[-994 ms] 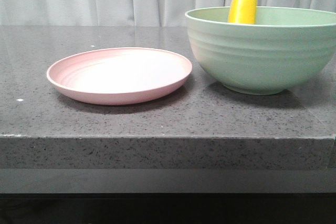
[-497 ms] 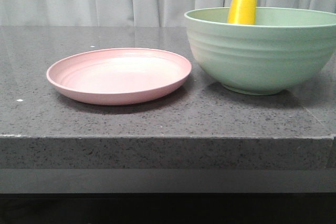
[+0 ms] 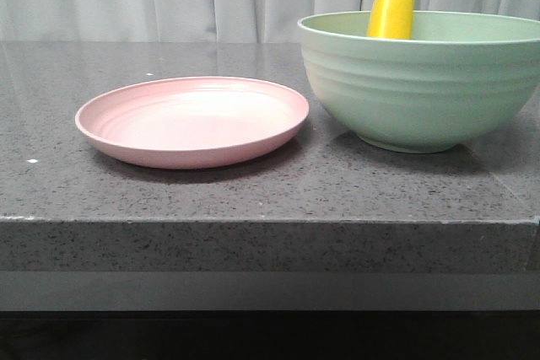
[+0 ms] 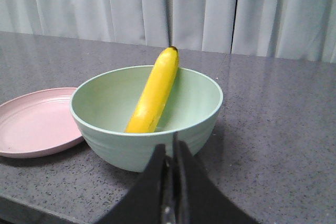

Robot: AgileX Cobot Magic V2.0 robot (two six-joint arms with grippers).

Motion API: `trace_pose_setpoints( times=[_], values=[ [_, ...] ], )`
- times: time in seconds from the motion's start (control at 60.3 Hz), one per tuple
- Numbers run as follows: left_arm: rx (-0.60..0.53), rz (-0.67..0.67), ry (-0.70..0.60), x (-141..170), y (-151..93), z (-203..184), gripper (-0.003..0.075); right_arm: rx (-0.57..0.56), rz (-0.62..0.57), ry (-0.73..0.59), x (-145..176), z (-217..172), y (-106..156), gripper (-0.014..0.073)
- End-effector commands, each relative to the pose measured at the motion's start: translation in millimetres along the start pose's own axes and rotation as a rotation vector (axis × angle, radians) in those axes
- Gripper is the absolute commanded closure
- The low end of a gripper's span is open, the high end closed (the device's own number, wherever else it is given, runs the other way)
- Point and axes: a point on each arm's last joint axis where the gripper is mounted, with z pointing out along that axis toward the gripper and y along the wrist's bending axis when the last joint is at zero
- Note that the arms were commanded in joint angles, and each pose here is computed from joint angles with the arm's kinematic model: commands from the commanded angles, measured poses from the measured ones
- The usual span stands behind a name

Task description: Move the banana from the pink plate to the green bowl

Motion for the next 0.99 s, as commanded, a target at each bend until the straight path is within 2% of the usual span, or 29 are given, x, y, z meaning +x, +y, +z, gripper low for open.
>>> trace_pose_setpoints(
  times=[0.0,0.431,0.746,0.978],
  values=[
    [0.0,-0.017,-0.101,-16,0,-2,0.0741,0.008,-0.001,-0.093,-14,-1,0,0.0656],
    [-0.001,-0.017,-0.106,-12,0,-2,0.0741,0.008,-0.001,-0.093,-14,-1,0,0.0656],
    [-0.093,-0.025,-0.147,39,5,-7,0.0741,0.009,-0.001,-0.093,-14,-1,0,0.0656],
    [-0.144,-0.032,-0.17,67,11,9,0.0741,0.009,-0.001,-0.093,-14,-1,0,0.0656]
  ],
)
